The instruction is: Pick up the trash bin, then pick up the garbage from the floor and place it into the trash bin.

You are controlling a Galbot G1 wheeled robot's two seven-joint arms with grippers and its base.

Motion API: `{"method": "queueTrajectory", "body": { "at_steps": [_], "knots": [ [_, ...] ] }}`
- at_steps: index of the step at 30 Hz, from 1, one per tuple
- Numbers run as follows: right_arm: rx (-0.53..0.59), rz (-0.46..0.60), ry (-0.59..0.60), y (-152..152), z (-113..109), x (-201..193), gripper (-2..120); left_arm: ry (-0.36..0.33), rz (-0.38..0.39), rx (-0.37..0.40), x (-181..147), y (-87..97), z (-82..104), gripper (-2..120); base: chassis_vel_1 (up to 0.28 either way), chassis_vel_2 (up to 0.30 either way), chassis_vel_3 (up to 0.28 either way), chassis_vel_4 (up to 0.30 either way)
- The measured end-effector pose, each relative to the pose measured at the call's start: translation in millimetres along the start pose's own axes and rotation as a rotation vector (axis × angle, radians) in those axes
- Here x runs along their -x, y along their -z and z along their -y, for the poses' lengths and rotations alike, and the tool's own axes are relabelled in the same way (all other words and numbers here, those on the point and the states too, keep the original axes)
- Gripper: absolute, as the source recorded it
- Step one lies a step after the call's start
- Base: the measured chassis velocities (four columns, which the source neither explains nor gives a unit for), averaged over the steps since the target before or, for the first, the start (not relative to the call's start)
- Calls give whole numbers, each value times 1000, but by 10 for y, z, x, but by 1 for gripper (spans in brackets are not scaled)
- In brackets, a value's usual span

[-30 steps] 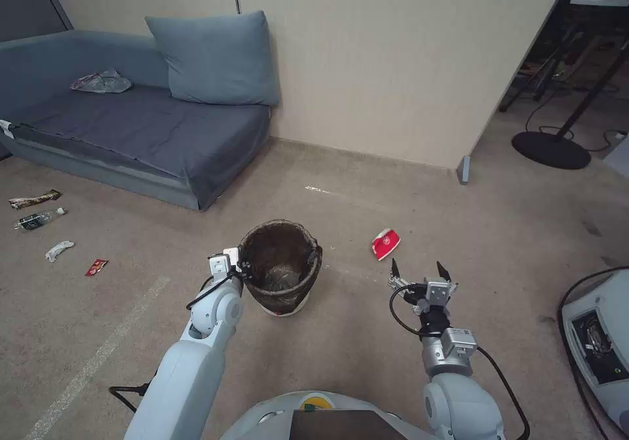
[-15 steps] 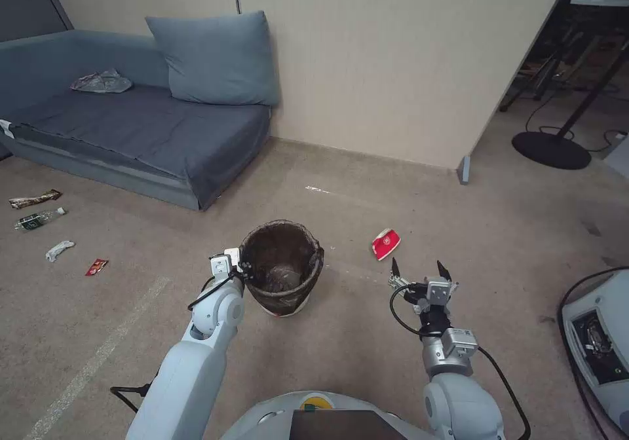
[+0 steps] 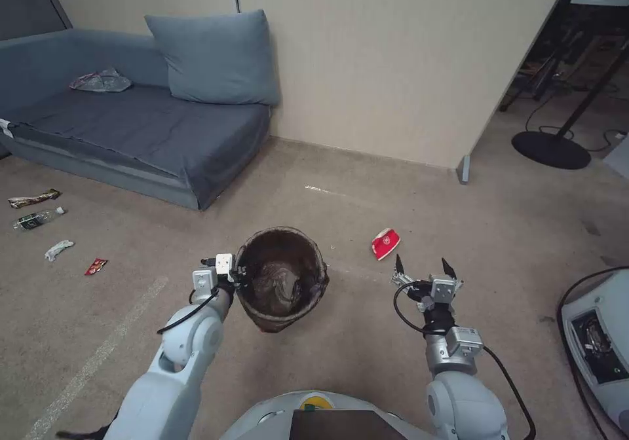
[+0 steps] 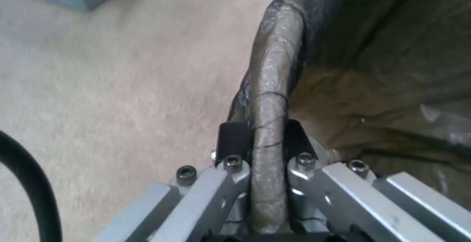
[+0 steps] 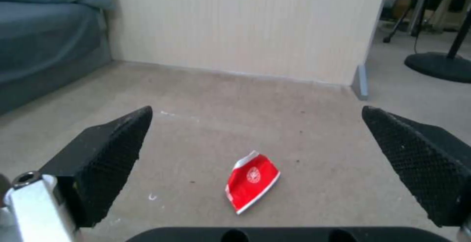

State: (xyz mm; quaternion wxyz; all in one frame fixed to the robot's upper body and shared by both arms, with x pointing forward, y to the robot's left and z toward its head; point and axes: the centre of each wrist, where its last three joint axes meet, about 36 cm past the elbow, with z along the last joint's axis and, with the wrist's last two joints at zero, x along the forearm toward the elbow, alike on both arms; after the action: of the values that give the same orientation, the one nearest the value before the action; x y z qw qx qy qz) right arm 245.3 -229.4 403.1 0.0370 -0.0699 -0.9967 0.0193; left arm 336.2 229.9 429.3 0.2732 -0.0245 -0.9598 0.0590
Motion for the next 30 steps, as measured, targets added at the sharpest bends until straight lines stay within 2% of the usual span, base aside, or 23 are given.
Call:
{"method": "queueTrajectory", "body": {
  "at_steps": [4, 10, 19, 30],
  "knots": [
    [2, 0, -4, 14, 9, 9, 100, -40, 55, 7, -234, 76, -26, 3, 0, 0, 0, 0],
    [6, 0, -6, 21, 14, 11, 100, -53, 110, 16, -478, 172, -21, 3, 0, 0, 0, 0],
    [11, 1, -9, 32, 23, 11, 100, -73, 191, 26, -748, 161, 40, 3, 0, 0, 0, 0],
    [8, 15, -29, 129, 68, 3, 100, -41, 201, 44, -854, 124, 12, 3, 0, 0, 0, 0]
  ]
}}
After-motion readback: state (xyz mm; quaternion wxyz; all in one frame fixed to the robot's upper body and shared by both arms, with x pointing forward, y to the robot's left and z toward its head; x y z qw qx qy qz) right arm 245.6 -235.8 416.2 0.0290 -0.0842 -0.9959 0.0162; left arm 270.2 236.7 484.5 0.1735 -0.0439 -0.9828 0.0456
